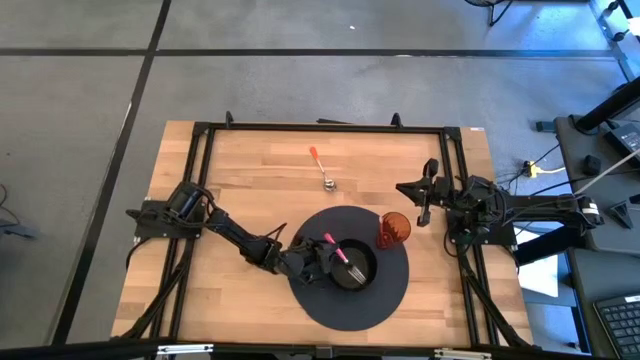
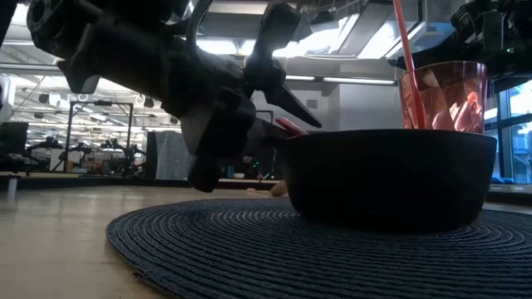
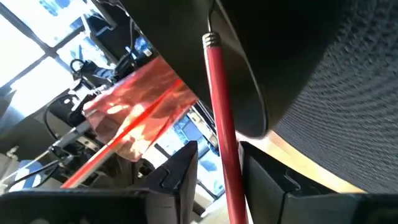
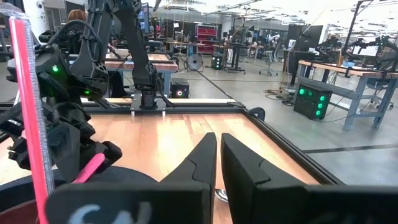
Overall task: Pick & Place Utensil
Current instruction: Put the pink fork into the black bowl on the black placemat, then put the orange spoon into the black bowl on the black placemat
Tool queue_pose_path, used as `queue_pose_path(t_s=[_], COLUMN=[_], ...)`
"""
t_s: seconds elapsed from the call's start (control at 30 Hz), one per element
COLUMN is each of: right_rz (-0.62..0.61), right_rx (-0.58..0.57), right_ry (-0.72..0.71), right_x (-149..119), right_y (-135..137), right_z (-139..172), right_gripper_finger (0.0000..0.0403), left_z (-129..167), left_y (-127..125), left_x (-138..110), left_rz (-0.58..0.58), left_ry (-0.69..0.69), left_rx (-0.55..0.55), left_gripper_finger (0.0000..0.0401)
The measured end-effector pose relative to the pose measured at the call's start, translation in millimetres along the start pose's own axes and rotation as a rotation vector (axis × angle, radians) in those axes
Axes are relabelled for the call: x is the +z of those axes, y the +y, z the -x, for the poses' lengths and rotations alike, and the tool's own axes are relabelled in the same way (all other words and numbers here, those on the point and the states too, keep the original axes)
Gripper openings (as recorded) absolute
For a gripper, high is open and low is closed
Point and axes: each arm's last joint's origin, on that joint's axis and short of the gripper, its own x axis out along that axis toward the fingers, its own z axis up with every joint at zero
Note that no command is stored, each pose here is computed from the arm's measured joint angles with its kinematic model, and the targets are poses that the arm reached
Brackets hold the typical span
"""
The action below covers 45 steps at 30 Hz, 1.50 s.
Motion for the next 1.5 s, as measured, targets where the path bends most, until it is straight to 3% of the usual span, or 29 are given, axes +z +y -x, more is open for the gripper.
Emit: queue_pose_path(t_s=[0.13,0.27,0.53,0.7,0.83,0.9,1.0,1.17,1.27,1.37,1.5], right_rz=[0.0,-0.004,-0.021,-0.022,-0.023,-0.023,-0.027,-0.027,-0.024,-0.024,-0.028], right_rx=[0.0,0.0,0.001,0.0,0.001,0.0,0.001,0.02,0.019,0.018,0.019], right_ry=[0.0,0.0,0.0,0.0,0.0,0.0,0.0,0.001,0.001,-0.001,-0.001], right_x=[0,0,0,0,0,0,0,0,0,0,0], right_y=[0,0,0,0,0,0,0,1,1,1,1], right_z=[0,0,0,0,0,0,0,0,0,0,0], right_gripper_finger=[0.0026,0.0026,0.0026,0.0026,0.0026,0.0026,0.0026,0.0026,0.0026,0.0026,0.0026], left_z=[5,14,44,54,51,51,60,82,94,106,121], left_y=[2,14,49,45,46,46,45,7,-25,-46,-66], left_x=[0,-10,-45,-42,-50,-59,-85,-148,-182,-206,-222], left_rz=[0.009,0.101,0.405,0.372,0.498,0.603,0.817,1.253,1.504,1.693,1.788], left_ry=[0.101,0.216,0.243,0.132,0.241,0.261,0.16,-0.186,-0.388,-0.4,-0.358], left_rx=[-0.031,-0.032,0.073,0.016,0.018,0.03,0.071,0.034,0.001,0.078,0.229], left_gripper_finger=[0.0109,0.0104,0.0102,0.0094,0.008,0.007,0.0048,0.0008,0.0003,0.0002,0.0001])
